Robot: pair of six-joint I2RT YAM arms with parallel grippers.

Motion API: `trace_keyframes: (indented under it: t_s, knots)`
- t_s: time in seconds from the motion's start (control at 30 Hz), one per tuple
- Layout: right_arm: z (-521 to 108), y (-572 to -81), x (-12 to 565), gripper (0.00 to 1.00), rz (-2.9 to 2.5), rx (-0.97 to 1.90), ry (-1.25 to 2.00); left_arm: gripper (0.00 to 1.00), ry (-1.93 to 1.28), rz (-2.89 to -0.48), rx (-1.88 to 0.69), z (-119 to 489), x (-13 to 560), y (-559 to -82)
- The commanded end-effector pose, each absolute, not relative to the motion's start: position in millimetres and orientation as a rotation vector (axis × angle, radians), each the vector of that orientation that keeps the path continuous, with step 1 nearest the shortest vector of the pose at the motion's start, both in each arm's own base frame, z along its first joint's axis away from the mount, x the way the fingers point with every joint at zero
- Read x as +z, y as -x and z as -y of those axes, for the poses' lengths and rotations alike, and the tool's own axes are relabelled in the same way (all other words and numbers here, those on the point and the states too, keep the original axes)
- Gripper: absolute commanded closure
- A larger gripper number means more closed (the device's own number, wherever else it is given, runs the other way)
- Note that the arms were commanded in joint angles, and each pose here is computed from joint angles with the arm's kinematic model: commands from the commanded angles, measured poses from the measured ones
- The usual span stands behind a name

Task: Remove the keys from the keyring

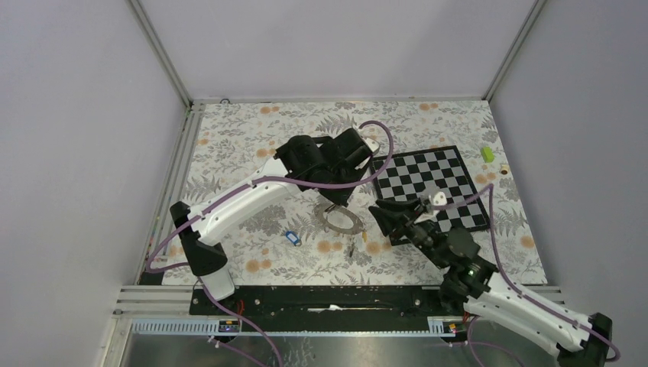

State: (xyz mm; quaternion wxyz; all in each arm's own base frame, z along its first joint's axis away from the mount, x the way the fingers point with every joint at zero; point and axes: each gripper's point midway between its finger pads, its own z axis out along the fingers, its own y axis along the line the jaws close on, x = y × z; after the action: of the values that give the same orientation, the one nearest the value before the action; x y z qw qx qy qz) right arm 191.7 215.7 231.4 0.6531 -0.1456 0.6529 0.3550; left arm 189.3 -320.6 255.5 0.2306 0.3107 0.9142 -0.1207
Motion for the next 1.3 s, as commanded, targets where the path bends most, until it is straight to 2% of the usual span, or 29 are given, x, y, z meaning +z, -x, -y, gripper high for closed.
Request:
trace_keyframes:
  t_s: [0.0, 0.17, 0.57, 0.87, 1.27]
  knots:
    - [-228.8, -145.2, 257.5, 0.57, -1.278, 0.98, 0.559, 1.0, -0.804, -2.436, -0.471, 329.0, 282.3, -188.3]
    - [-227.5, -140.7, 253.8, 0.43, -1.236, 0.959, 0.608, 1.0, -0.845, -2.419, -0.557, 340.3, 285.8, -182.7]
    - [-236.7, -153.3, 255.4, 0.35, -1.258, 0.852, 0.699, 1.0, -1.024, -2.3, -0.748, 347.0, 296.7, -156.7]
    - [-258.7, -161.9, 255.1, 0.33, -1.276, 0.926, 0.663, 1.0, -1.017, -2.292, -0.801, 352.5, 300.8, -152.7]
    - [-248.4, -168.6, 265.9, 0.35, -1.237, 0.885, 0.598, 1.0, -1.03, -2.298, -0.808, 351.2, 297.6, -149.6]
